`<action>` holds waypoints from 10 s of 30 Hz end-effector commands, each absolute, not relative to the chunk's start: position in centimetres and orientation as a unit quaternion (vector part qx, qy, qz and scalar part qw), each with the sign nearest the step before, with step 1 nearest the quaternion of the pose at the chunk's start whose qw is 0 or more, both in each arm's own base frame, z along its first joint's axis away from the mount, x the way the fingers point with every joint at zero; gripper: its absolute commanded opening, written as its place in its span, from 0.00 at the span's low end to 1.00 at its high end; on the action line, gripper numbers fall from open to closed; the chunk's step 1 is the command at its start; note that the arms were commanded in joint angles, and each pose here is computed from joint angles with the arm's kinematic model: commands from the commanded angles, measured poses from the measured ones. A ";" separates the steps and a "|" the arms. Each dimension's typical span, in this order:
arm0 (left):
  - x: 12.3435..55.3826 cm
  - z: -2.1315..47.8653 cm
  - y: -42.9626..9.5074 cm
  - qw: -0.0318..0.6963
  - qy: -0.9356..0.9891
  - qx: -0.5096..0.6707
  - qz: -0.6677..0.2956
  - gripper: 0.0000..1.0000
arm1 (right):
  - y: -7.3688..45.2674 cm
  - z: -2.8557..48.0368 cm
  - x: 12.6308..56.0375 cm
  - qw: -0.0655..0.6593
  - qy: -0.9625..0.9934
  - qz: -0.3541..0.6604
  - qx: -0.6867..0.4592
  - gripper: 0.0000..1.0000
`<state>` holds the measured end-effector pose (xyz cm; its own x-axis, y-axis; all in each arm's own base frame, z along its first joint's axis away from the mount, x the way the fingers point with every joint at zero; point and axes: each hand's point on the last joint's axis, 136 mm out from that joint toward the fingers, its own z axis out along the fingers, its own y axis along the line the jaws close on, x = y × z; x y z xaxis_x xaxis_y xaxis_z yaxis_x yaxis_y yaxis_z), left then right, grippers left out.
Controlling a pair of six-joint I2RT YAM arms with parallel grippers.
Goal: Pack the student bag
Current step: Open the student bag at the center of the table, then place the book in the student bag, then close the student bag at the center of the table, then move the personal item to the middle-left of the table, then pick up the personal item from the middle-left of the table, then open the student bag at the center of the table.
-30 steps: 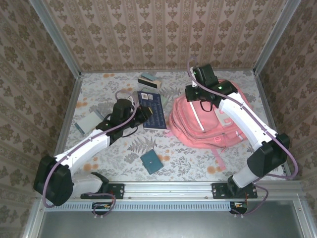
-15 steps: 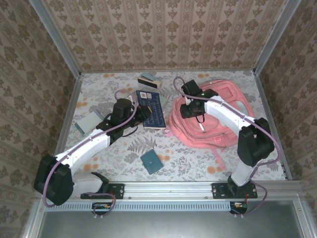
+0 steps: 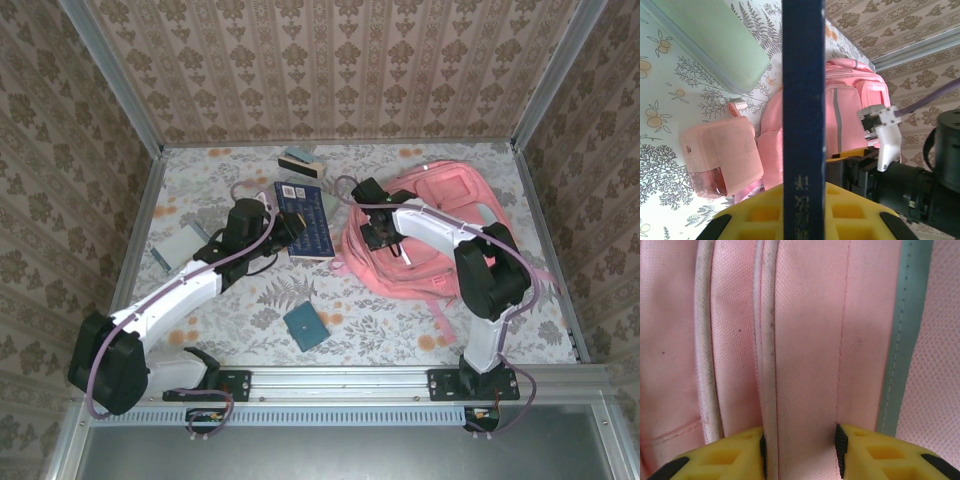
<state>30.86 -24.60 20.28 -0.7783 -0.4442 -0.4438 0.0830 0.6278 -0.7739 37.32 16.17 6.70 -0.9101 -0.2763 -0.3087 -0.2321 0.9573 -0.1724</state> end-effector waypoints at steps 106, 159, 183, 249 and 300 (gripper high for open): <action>30.4 18.7 -26.9 0.308 0.912 -0.021 -0.269 0.78 | 11.8 17.8 38.4 0.278 0.957 0.081 -0.008 0.00; 38.1 2.2 -1.5 0.154 0.894 -0.362 -0.215 0.73 | 31.2 17.6 32.0 0.247 0.927 0.241 -0.148 1.00; 27.9 6.9 -13.2 0.196 0.918 -0.280 -0.200 0.77 | 37.5 10.5 31.0 0.154 0.927 0.319 -0.120 0.80; 27.2 12.0 -16.6 0.243 0.814 -0.133 -0.510 0.51 | 40.4 1.6 30.4 0.099 0.961 0.214 -0.144 0.33; 27.3 18.9 -15.9 0.295 0.829 -0.123 -0.460 0.00 | 16.5 7.0 37.3 0.185 0.975 -0.070 -0.103 0.44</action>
<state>26.76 -15.52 15.94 -0.8188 -0.4714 -0.3277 0.0012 0.5694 -0.8220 37.81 17.84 8.38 -0.8979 -0.2066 -0.3887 -0.1743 0.9777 -0.1170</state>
